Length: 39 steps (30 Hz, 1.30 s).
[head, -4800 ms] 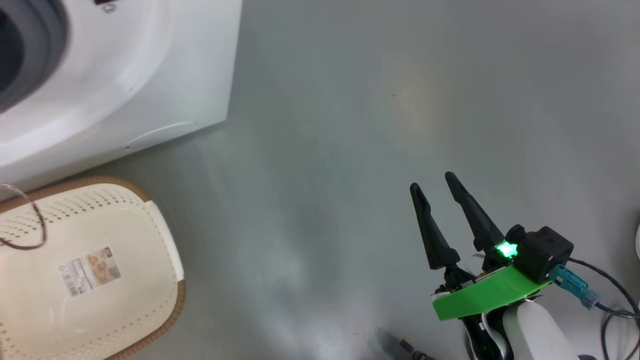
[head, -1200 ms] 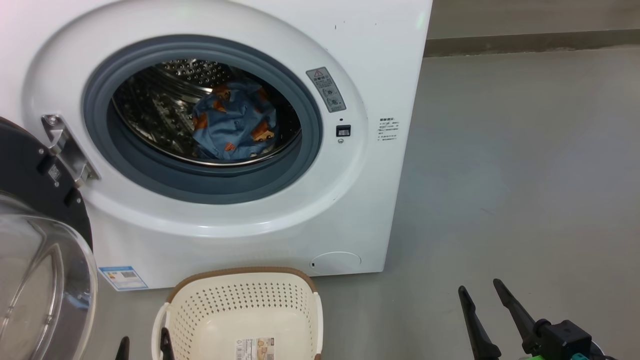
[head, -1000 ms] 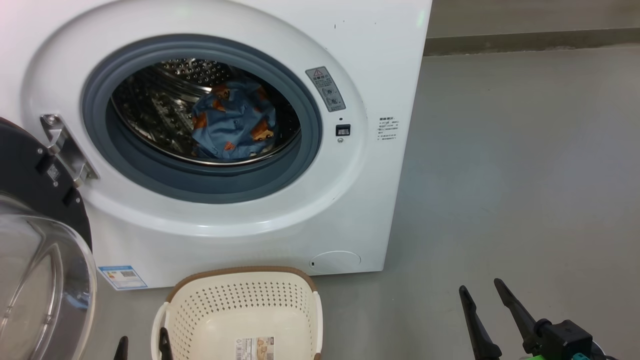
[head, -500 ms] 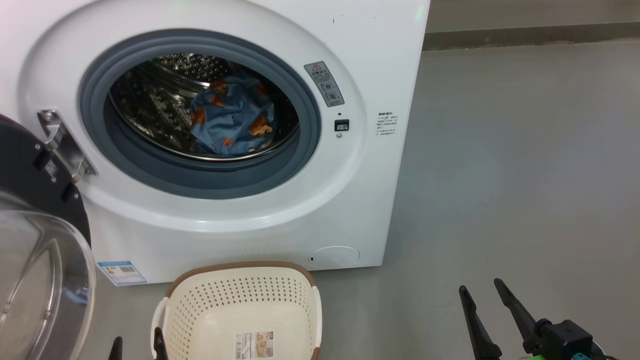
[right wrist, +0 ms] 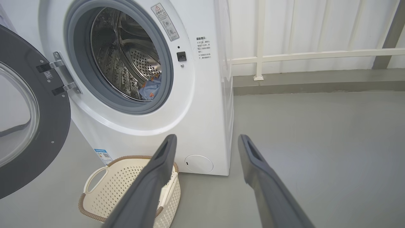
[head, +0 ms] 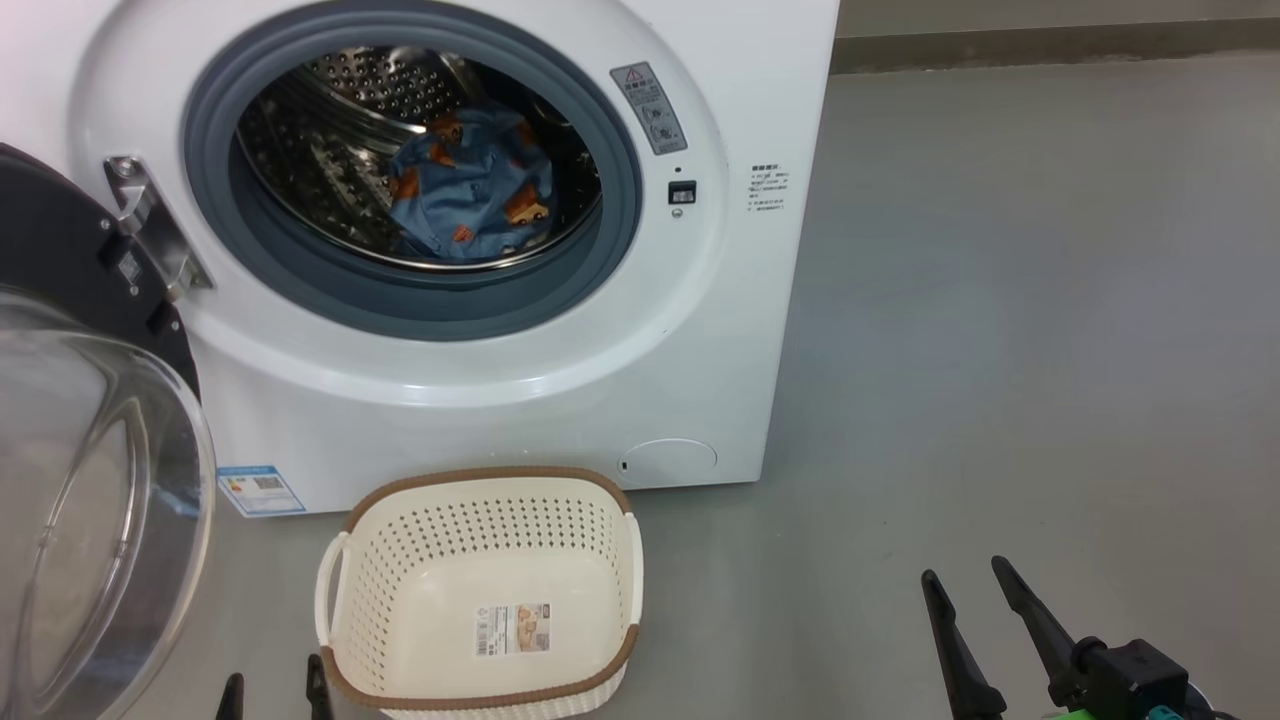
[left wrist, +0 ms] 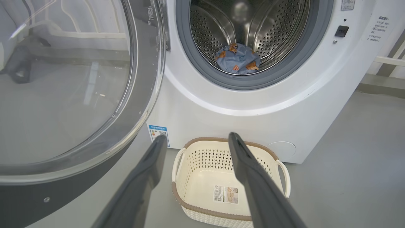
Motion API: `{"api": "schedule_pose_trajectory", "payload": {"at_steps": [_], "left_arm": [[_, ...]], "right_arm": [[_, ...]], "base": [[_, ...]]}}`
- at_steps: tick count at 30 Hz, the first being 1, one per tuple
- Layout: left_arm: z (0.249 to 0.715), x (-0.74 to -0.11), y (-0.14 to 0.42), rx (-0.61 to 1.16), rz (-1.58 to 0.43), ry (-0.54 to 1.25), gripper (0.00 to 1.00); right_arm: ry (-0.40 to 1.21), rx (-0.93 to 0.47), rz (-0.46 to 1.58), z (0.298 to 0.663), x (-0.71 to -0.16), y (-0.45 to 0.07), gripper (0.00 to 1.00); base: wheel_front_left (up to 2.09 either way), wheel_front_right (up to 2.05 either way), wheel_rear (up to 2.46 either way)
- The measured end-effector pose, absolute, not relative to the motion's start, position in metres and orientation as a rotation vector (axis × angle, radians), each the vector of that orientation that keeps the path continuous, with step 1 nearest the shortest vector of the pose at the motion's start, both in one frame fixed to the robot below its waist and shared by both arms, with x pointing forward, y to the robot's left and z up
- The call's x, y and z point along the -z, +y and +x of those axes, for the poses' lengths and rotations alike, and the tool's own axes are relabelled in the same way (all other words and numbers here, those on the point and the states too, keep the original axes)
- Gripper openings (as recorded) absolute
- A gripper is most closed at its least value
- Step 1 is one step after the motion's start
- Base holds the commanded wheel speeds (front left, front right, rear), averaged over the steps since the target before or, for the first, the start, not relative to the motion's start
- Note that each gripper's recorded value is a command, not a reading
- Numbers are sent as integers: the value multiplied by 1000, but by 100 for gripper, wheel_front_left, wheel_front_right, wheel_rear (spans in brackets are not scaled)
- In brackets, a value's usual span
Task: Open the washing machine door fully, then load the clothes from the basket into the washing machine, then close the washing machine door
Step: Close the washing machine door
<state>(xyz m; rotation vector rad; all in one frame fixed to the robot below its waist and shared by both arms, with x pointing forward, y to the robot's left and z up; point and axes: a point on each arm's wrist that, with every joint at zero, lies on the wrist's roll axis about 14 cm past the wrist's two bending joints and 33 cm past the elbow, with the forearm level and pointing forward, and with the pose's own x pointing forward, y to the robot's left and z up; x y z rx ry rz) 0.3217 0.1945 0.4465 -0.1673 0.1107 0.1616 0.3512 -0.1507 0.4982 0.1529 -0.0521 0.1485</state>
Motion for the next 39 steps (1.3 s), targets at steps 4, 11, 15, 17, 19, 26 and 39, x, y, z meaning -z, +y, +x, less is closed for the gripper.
{"api": "schedule_pose_trajectory", "payload": {"at_steps": [4,11,15,17,19,26,39], "left_arm": [[322,-446,194,-160,-167,111,100],[322,-447,195,-162,-162,109,100],[319,-448,201,-180,-153,104,100],[317,-449,205,-193,-148,99,100],[313,-450,210,-212,-142,96,100],[296,-454,231,-296,-145,78,100],[243,-462,282,-507,-158,25,100]], "right_arm": [[-52,-146,153,351,-498,-151,100],[-54,-140,152,352,-499,-154,100],[-55,-153,152,354,-499,-150,100],[-56,-167,153,356,-500,-145,100],[-56,-191,153,358,-500,-138,100],[-59,-298,153,365,-504,-104,100],[-63,-521,154,371,-512,-29,100]], "base": [[-12,12,0],[0,0,0],[0,0,0],[0,0,0],[0,0,0],[0,0,0],[0,0,0]]}}
